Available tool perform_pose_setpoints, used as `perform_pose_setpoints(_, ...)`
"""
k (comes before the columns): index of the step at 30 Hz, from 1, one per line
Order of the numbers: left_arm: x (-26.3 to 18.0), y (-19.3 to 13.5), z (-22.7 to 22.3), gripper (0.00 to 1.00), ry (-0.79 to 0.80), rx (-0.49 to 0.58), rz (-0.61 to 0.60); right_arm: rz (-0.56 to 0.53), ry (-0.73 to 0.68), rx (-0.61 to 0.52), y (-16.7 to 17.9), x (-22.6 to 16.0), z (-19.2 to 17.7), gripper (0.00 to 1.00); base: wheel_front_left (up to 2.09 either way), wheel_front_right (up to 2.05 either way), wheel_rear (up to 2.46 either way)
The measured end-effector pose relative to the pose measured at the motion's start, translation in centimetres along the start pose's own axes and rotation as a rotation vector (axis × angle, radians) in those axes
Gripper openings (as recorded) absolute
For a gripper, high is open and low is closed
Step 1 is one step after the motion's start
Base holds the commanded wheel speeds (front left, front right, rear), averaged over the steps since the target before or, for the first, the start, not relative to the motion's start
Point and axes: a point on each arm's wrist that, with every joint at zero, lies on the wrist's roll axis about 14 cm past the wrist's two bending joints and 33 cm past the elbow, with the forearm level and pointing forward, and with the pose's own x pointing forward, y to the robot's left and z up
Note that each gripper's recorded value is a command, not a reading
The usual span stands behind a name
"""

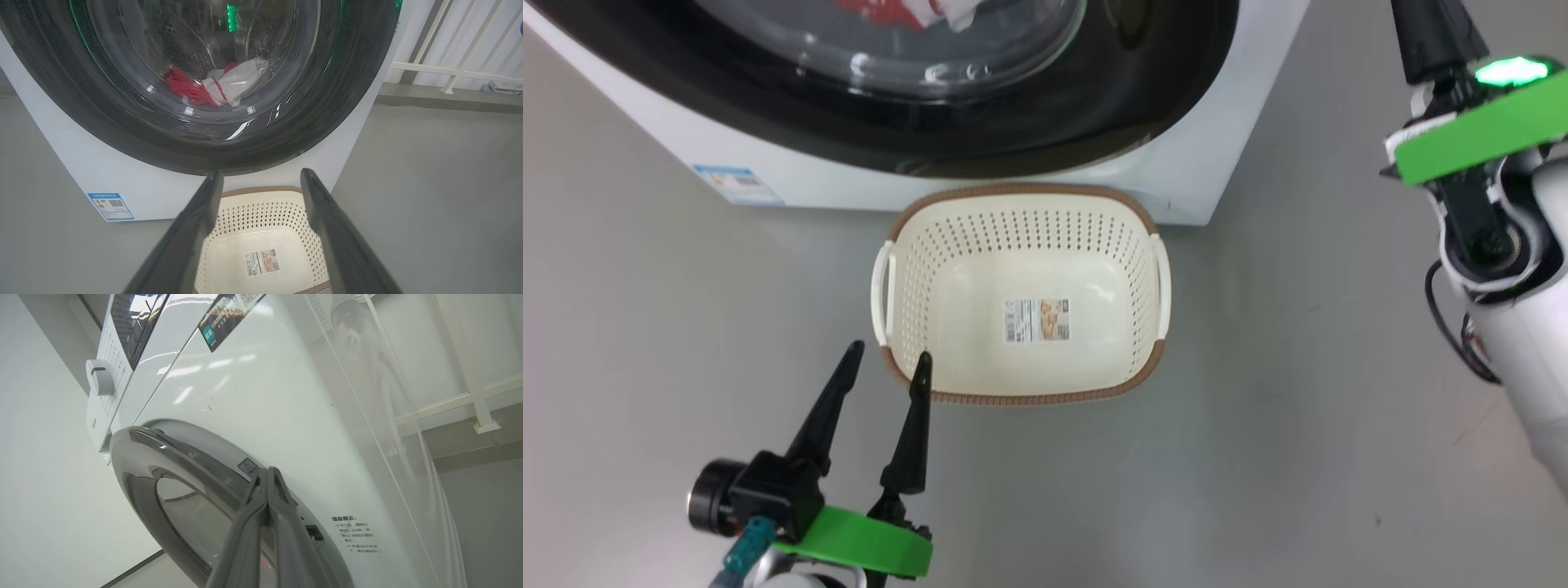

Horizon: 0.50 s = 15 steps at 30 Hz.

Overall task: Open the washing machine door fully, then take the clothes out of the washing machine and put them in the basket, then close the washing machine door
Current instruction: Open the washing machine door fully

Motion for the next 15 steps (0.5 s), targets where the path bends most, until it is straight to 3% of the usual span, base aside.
perform_pose_setpoints(15,2.8,0.8,-2.8,1.00,0.062,-0.009,-0.003,0.066,0.332,0.277,-1.2,5.1,-7.0,0.00,0.00,0.00,0.00)
